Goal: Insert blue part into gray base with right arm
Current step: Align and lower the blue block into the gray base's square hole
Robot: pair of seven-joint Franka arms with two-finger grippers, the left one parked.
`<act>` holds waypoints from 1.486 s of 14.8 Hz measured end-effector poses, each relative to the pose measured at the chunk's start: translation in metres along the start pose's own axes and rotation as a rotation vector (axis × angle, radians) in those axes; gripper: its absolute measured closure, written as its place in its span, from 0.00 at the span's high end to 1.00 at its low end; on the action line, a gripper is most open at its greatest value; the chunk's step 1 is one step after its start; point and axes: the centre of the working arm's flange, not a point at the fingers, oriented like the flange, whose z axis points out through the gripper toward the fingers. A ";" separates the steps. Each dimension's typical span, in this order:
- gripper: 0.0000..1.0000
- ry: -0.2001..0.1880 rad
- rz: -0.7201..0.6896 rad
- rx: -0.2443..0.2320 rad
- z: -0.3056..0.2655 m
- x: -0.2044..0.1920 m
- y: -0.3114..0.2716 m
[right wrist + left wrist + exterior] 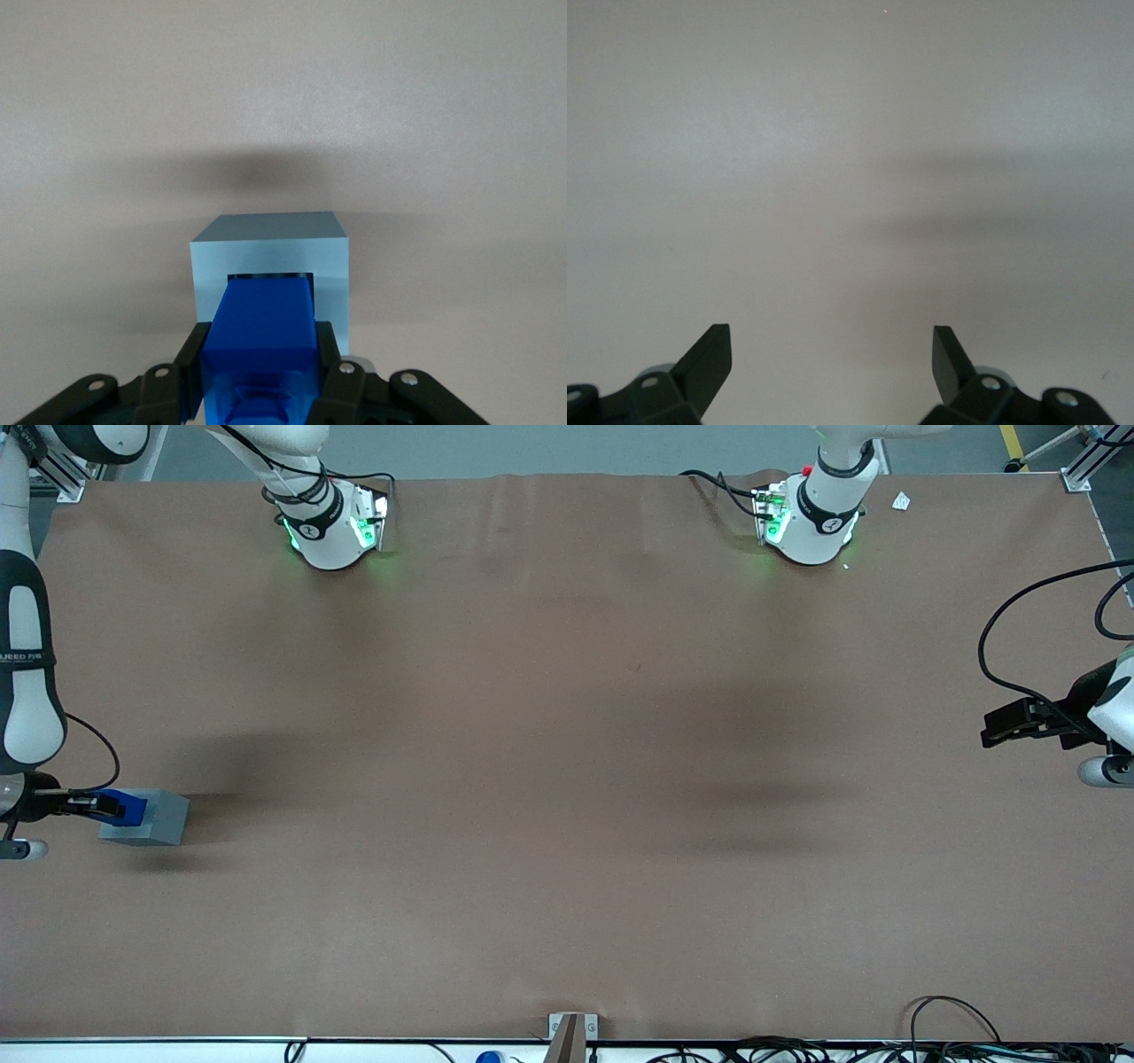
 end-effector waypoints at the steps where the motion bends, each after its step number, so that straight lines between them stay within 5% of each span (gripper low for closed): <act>1: 0.51 -0.001 0.000 0.000 0.001 0.000 0.000; 18: 0.51 0.005 0.003 -0.002 0.014 0.002 0.004; 22: 0.84 0.012 0.003 -0.005 0.013 0.003 0.004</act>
